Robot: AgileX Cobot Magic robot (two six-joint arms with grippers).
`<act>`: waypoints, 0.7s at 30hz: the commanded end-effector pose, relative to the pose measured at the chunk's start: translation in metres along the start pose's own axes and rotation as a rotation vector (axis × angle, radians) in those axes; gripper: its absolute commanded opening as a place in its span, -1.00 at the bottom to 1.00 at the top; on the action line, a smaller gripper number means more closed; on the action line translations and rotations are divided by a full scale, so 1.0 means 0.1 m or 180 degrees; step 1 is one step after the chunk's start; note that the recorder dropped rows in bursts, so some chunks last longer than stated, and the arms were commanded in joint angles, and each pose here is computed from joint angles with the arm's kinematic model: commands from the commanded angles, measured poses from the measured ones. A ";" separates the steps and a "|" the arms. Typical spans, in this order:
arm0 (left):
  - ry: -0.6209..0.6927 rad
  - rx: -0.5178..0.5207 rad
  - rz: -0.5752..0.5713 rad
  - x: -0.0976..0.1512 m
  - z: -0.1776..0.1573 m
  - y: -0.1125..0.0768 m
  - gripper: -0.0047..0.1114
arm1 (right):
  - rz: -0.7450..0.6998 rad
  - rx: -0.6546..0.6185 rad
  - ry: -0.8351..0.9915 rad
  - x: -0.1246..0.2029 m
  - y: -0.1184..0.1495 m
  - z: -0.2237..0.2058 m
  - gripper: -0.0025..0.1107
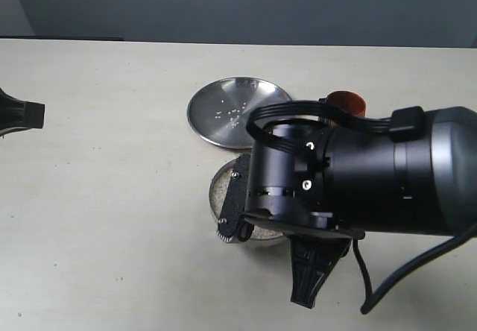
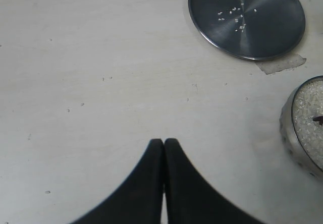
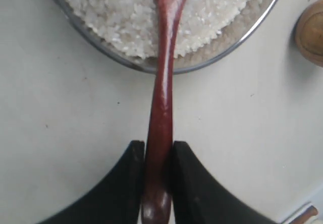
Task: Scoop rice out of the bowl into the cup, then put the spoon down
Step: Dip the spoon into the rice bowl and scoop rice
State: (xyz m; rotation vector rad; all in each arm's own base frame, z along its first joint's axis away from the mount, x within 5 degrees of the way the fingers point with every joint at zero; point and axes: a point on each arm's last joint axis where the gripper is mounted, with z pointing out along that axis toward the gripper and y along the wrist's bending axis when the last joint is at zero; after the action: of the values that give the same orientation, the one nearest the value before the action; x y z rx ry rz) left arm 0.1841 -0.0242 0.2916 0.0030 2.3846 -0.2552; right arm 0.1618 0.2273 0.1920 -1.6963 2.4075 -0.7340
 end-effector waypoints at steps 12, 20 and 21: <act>-0.0035 0.0011 -0.0001 -0.02 0.00 -0.01 -0.91 | 0.0703 -0.0190 -0.0345 0.02 -0.02 -0.15 -0.97; -0.0035 0.0011 -0.0001 -0.02 0.00 -0.01 -0.91 | 0.0849 -0.0404 -0.0329 0.03 0.03 -0.18 -0.97; -0.0035 0.0011 -0.0001 -0.02 0.00 -0.01 -0.91 | 0.0886 -0.0406 -0.0327 0.03 0.03 -0.18 -0.97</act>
State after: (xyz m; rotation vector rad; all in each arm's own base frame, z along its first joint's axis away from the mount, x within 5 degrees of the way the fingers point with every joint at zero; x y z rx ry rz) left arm 0.1841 -0.0242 0.2916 0.0030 2.3846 -0.2552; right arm 0.1522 0.2304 0.2032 -1.3918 2.5858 -0.4792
